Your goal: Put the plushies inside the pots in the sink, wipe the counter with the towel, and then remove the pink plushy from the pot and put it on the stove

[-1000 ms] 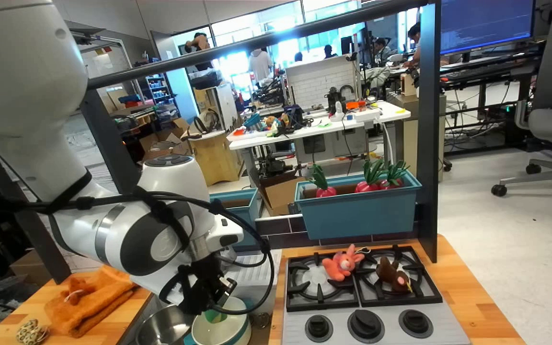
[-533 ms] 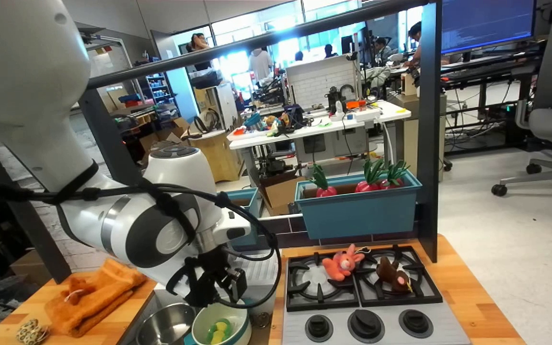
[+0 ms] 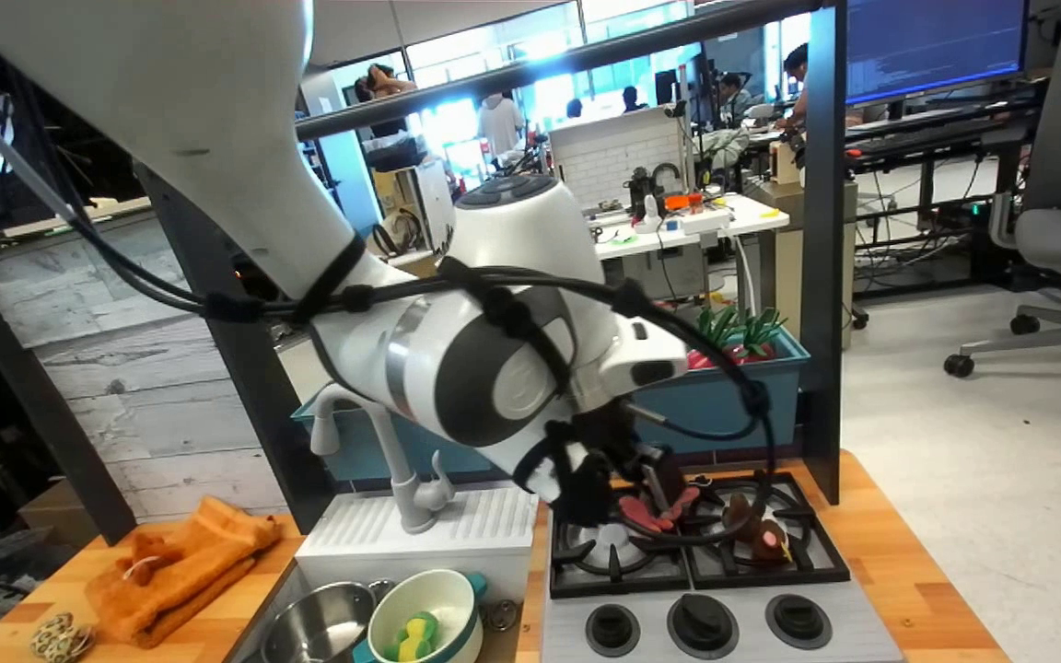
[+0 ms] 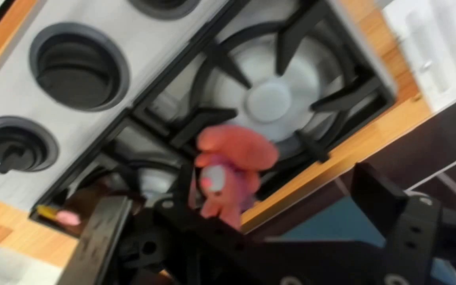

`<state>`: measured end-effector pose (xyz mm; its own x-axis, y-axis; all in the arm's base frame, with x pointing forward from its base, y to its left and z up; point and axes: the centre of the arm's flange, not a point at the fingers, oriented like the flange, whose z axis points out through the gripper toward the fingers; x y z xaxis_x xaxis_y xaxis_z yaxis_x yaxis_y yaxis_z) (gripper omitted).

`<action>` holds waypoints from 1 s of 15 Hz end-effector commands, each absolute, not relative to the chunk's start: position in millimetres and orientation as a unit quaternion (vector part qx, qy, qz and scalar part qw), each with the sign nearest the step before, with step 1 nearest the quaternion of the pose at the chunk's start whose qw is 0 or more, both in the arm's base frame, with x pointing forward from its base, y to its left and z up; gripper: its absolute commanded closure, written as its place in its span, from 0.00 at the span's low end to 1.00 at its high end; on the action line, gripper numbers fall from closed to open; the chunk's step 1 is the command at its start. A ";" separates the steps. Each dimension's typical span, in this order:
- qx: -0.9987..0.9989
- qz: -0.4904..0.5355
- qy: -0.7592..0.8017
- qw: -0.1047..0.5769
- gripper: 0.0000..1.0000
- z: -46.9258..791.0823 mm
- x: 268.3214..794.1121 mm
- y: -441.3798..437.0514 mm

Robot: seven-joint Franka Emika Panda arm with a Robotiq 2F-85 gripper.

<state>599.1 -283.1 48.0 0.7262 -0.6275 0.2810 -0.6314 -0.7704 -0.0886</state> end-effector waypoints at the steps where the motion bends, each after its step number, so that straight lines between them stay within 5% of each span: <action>1: 0.898 0.167 -0.404 0.042 0.00 27.3 618.4 -326.0; 2: 0.894 0.167 -0.413 0.046 0.00 22.6 621.8 -332.5; 4: 0.889 0.166 -0.424 0.052 0.26 13.7 623.4 -335.1; 9: 0.884 0.169 -0.432 0.053 0.60 2.7 633.7 -321.9; 12: 0.882 0.167 -0.437 0.054 0.59 7.3 634.6 -321.8; 15: 0.884 0.168 -0.434 0.050 0.43 20.5 630.5 -315.0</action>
